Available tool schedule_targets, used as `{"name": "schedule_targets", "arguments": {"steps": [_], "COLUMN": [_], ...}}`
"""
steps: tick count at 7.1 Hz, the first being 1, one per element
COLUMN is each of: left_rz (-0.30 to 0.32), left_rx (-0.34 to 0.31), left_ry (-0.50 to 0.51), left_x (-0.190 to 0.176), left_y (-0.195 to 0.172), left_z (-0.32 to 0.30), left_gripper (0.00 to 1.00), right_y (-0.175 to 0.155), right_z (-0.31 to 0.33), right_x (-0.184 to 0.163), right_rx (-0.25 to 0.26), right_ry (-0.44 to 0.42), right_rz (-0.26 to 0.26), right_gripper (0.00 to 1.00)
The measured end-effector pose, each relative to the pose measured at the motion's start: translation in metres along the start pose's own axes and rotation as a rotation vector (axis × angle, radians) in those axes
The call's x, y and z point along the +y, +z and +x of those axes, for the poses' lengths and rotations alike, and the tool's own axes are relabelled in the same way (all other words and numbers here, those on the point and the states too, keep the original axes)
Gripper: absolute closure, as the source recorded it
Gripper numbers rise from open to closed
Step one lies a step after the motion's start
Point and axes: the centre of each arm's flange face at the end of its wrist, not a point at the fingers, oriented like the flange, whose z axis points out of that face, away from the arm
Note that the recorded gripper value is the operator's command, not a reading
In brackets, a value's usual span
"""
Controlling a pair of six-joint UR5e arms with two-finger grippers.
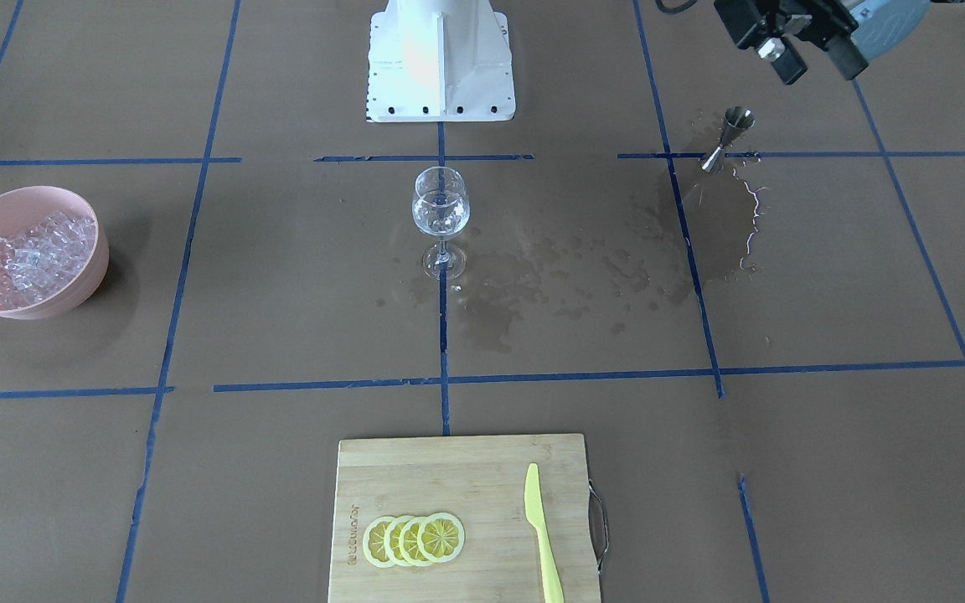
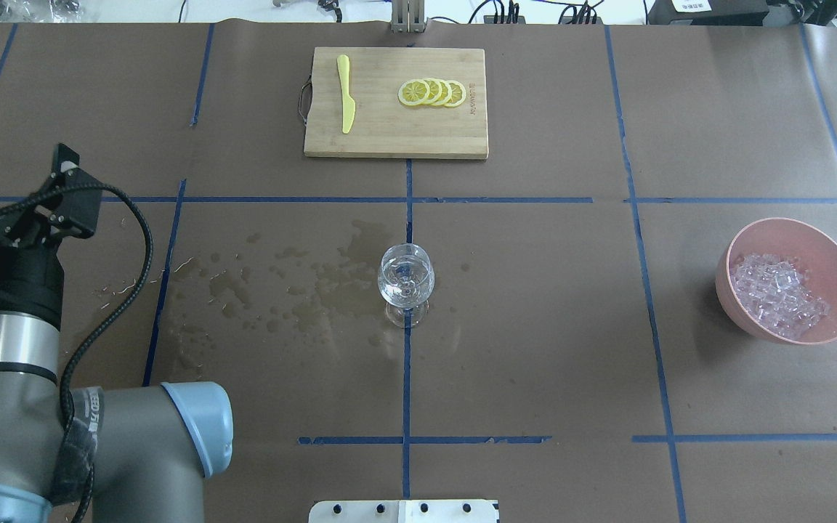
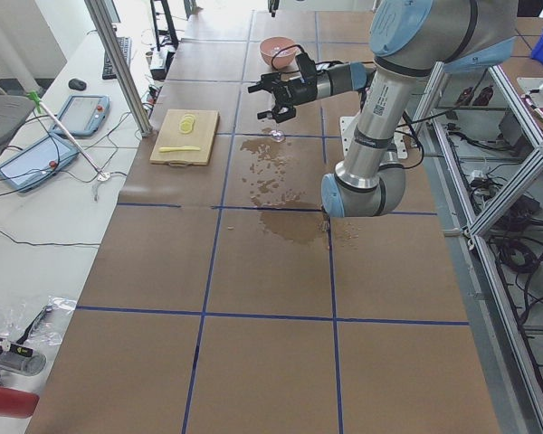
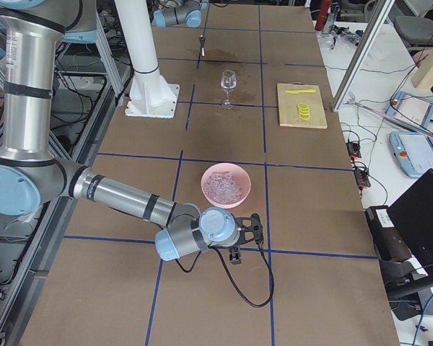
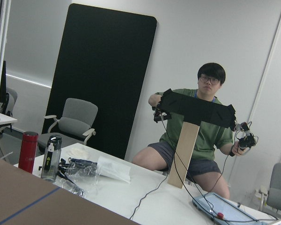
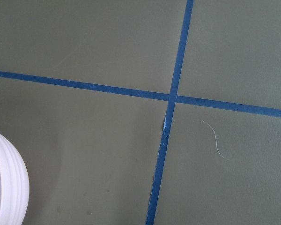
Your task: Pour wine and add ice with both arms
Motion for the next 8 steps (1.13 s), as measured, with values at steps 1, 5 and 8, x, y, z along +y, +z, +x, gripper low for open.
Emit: {"name": "schedule_targets", "arguments": {"steps": [1, 5, 8], "left_rz": [0.05, 0.249, 0.385], "left_rx": [-0.027, -0.115, -0.143], "left_ry": [-0.006, 0.118, 0.329], "left_x": [-0.023, -0.093, -0.126], "left_y": [0.012, 0.045, 0.054], "left_z": [0.009, 0.017, 0.036], "left_gripper": [0.0, 0.0, 0.0], "right_y": [0.0, 0.0, 0.002], "right_z": [0.0, 0.0, 0.003], "right_x": [0.0, 0.001, 0.003], "right_rx": [0.001, 0.0, 0.001], "right_ry": [-0.001, -0.012, -0.009], "right_rz": [0.0, 0.009, 0.007], "right_gripper": [0.0, 0.0, 0.0]}}
